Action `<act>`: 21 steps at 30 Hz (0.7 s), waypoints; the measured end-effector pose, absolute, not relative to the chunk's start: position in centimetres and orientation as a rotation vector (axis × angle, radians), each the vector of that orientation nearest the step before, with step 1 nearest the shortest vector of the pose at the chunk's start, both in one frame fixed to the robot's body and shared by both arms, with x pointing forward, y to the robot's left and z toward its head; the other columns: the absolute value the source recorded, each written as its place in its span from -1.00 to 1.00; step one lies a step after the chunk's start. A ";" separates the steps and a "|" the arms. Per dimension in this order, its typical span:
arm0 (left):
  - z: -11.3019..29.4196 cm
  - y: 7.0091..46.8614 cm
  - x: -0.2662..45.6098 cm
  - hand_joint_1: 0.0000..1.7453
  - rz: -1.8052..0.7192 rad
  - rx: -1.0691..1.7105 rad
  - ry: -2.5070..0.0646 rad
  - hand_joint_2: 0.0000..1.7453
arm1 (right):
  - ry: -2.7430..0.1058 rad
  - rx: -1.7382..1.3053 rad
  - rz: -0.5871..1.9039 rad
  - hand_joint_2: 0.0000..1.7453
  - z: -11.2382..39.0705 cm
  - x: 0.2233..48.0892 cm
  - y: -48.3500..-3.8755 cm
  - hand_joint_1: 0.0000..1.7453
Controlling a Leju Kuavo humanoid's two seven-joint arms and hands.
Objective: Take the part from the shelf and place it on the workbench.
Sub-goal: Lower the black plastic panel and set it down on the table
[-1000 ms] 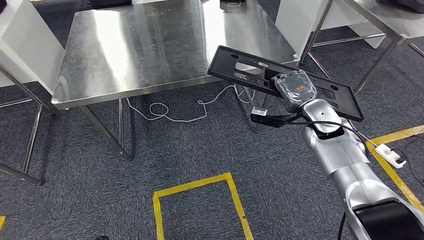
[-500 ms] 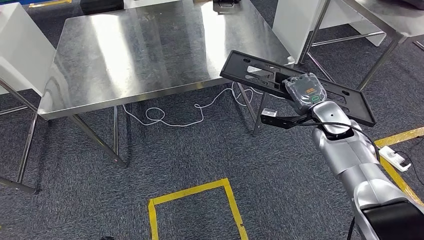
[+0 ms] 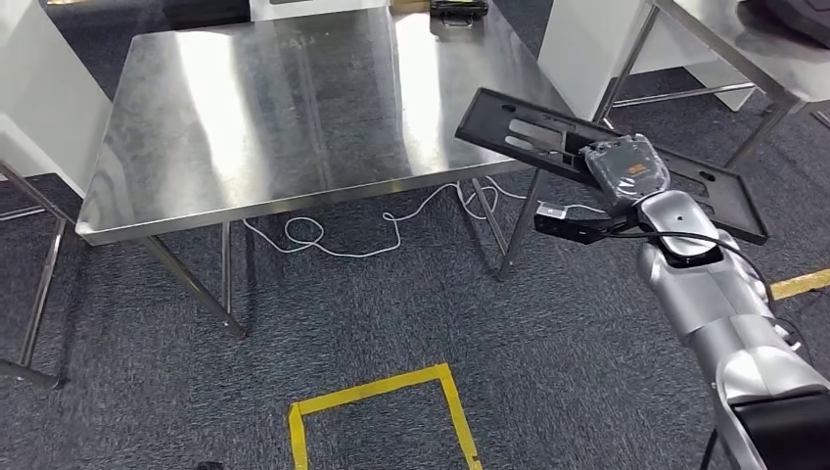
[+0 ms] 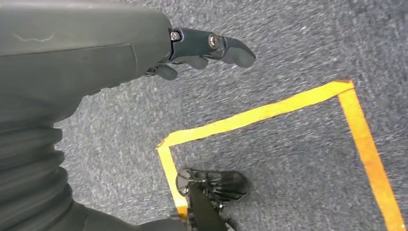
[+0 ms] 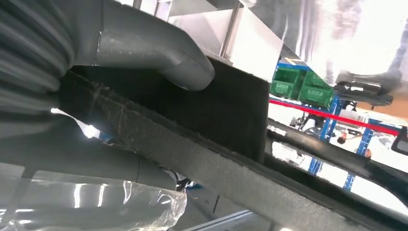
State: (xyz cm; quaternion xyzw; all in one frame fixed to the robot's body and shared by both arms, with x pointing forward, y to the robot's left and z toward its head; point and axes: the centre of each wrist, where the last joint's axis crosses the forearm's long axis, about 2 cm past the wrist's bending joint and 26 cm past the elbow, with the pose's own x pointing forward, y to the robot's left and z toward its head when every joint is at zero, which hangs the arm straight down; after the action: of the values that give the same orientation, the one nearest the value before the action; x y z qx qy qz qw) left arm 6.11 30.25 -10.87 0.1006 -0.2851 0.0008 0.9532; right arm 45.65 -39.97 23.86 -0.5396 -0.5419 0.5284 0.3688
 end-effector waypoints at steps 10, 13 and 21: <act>-10.9 30.0 6.1 -1.00 -0.006 0.201 -0.577 1.00 | -1.366 -1.366 1.370 1.00 24.1 45.9 -40.6 1.00; -10.9 30.1 6.2 -1.00 -0.012 0.198 -0.577 1.00 | -1.401 -1.350 1.383 1.00 24.1 46.2 -39.7 1.00; -10.9 30.1 6.0 -1.00 -0.009 0.196 -0.570 1.00 | -1.490 -1.251 1.459 1.00 23.5 47.2 -34.8 1.00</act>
State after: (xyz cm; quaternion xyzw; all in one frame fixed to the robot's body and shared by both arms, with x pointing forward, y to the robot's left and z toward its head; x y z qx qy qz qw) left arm 6.00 30.07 -10.90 0.0968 -0.2808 -0.0043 0.9549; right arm 47.16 -34.83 23.53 -0.4823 -0.5745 0.5627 0.3474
